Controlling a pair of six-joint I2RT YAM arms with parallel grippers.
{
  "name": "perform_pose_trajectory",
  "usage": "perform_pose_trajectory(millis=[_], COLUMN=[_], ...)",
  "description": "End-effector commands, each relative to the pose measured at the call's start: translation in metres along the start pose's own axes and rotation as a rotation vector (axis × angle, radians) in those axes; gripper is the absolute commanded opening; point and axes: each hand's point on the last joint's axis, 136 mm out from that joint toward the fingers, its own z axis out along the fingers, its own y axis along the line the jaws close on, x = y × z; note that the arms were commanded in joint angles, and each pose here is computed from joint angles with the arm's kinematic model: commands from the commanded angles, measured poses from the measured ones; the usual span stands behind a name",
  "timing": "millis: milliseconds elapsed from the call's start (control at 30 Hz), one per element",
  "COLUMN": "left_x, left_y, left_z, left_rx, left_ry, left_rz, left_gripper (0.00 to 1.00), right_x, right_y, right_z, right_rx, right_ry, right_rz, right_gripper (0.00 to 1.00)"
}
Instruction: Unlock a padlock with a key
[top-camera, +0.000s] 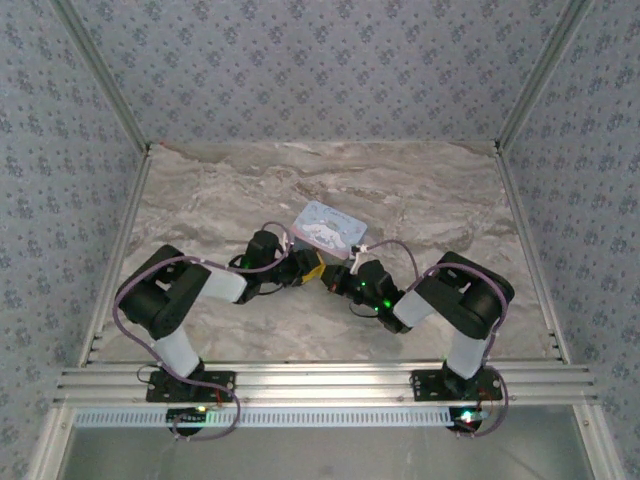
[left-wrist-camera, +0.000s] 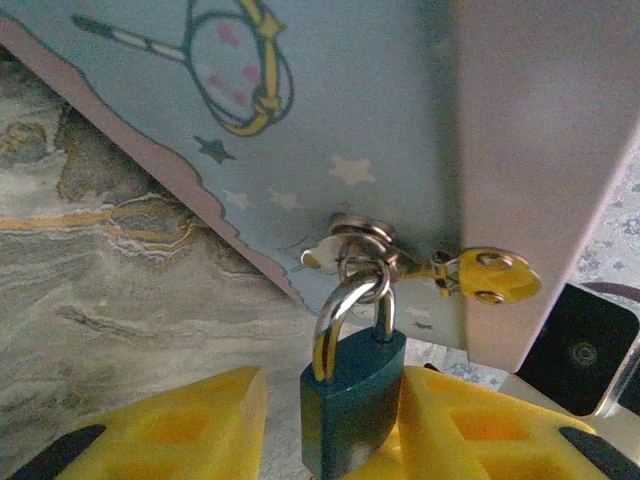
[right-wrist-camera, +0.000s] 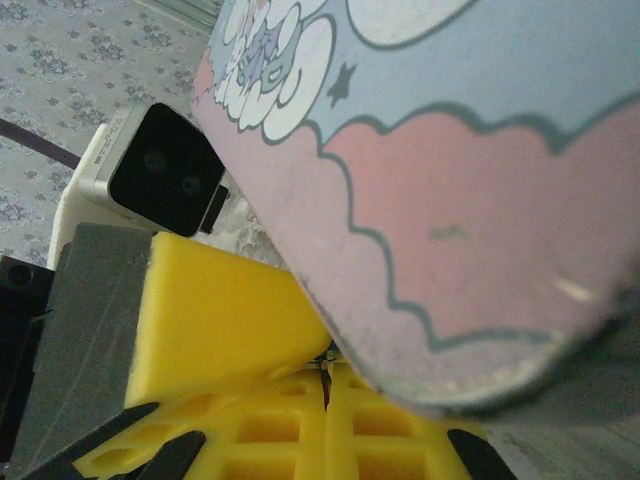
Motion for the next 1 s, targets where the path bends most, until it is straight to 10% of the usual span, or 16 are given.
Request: perform_pose_trajectory(millis=[0,567,967], left_x=[-0.004,-0.018,-0.019], left_y=[-0.005,-0.010,-0.010], left_z=[0.002,-0.003,-0.002], left_rx=[0.014,0.023,0.024], left_ry=[-0.024,-0.116,-0.118], left_rz=[0.030,0.054,0.056], left_gripper=[0.38,0.44,0.16], right_x=[-0.011,-0.008,-0.010], right_y=[0.028,0.022,0.026], right_z=[0.003,0.007,0.005], right_rx=[-0.094,-0.075,-0.106], right_ry=[-0.033,-0.022,-0.021], right_rz=[0.026,0.040,0.042], right_gripper=[0.00,0.00,0.01])
